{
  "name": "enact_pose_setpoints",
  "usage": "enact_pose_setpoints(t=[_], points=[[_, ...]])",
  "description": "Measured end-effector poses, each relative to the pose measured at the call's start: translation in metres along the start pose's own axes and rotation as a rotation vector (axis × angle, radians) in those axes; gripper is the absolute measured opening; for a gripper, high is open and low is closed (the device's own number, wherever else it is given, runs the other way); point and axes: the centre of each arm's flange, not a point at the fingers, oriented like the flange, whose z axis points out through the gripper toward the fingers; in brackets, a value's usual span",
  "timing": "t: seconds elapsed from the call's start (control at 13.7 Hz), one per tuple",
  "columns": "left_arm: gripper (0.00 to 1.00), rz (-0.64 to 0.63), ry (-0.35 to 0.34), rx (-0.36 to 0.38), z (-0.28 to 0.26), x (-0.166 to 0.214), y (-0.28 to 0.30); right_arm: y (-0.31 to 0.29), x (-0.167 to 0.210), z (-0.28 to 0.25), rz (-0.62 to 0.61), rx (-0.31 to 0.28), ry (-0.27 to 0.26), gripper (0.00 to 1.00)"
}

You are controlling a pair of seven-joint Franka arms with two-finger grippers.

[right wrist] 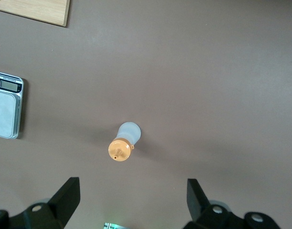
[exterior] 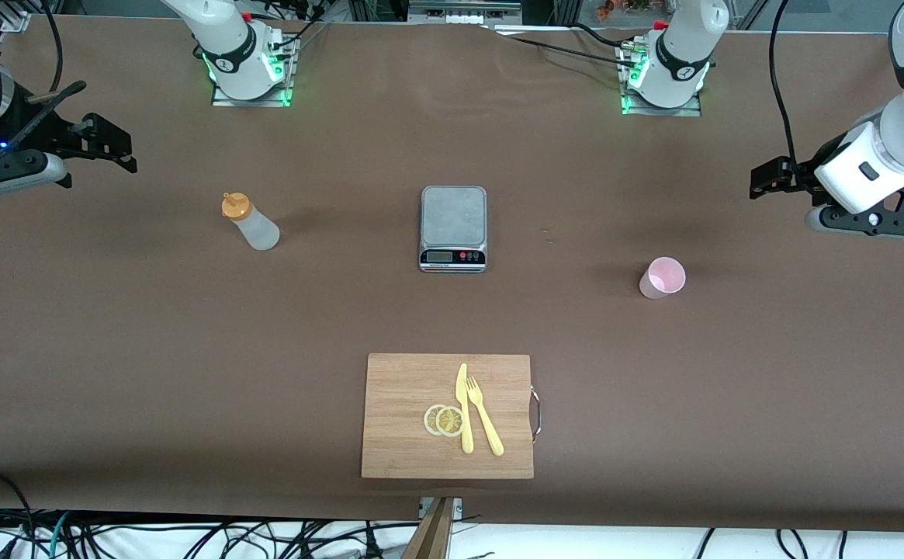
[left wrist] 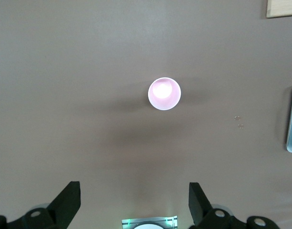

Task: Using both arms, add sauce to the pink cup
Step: 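Lower the left gripper onto the pink cup and grasp it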

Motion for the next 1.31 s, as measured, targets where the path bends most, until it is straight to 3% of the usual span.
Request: enact_pose_setpoints(t=[0.29,0.51,0.95,1.31], points=[[1.0,0.006,-0.103,-0.006,0.059,0.032,0.002,0.0,0.0,0.0,0.0,0.0,0.0,1.0],[1.0,0.031,-0.122,-0.005,0.115,0.054,0.015,0.0,0.0,0.0,0.001,0.0,0.0,1.0],[1.0,0.032,-0.049,-0.002,0.207,0.054,0.015,0.001,0.0,0.0,0.001,0.0,0.0,1.0],[1.0,0.033,0.055,-0.001,0.249,0.059,0.016,0.001,0.0,0.0,0.001,0.0,0.0,1.0]])
